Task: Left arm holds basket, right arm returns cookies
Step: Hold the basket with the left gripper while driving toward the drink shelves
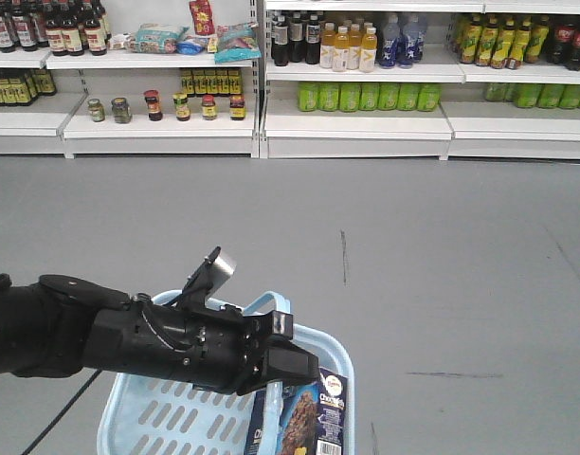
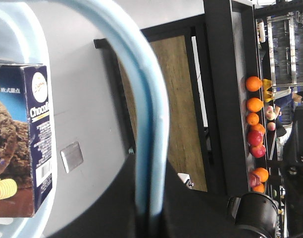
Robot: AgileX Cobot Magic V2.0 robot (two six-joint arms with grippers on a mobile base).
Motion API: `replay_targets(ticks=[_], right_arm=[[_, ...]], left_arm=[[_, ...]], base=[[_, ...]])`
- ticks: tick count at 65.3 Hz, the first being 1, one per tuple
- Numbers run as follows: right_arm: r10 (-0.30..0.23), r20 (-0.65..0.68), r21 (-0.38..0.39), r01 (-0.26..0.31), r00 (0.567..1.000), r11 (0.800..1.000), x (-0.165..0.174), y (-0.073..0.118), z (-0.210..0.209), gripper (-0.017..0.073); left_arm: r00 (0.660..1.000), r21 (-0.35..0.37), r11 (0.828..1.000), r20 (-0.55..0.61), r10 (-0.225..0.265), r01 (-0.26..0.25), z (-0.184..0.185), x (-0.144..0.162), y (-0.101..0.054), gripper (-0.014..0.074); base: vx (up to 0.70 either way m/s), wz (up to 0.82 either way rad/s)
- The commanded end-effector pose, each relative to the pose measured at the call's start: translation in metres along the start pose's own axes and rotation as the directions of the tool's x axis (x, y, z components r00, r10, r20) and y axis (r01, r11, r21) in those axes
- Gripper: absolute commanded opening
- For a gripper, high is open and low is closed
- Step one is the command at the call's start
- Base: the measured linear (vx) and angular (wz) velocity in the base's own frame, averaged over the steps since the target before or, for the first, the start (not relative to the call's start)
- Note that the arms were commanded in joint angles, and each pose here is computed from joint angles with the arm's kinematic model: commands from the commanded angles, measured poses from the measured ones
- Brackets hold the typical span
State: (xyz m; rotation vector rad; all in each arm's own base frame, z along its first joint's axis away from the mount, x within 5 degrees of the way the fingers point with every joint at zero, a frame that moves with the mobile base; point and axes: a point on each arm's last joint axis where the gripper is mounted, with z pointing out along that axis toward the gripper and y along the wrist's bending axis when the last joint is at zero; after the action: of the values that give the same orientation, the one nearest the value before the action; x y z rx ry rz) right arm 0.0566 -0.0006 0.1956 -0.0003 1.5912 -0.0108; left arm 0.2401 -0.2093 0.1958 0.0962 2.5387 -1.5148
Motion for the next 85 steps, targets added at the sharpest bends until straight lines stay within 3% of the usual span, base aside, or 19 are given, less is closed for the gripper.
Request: replay_targets(ticks=[1,85], right_arm=[[-0.006,0.085,0.002,0.006,0.996,1.000,-0.0075,0.0001,-0.0008,-0.0008],[-0.006,0.085,0.002,0.006,0.996,1.000,-0.0075,0.0001,-0.0008,-0.0008]], left_arm=[[1.000,0.113,0.993,0.022,0.020,-0.023,-0.0090,-0.0029,-0.0265,-0.0006],[1.000,0.110,0.994,0.025,0.020,-0.022,-0.0090,-0.0032,-0.0263,-0.0006]], base=[[0.39,-0.04],[0.42,-0.01]])
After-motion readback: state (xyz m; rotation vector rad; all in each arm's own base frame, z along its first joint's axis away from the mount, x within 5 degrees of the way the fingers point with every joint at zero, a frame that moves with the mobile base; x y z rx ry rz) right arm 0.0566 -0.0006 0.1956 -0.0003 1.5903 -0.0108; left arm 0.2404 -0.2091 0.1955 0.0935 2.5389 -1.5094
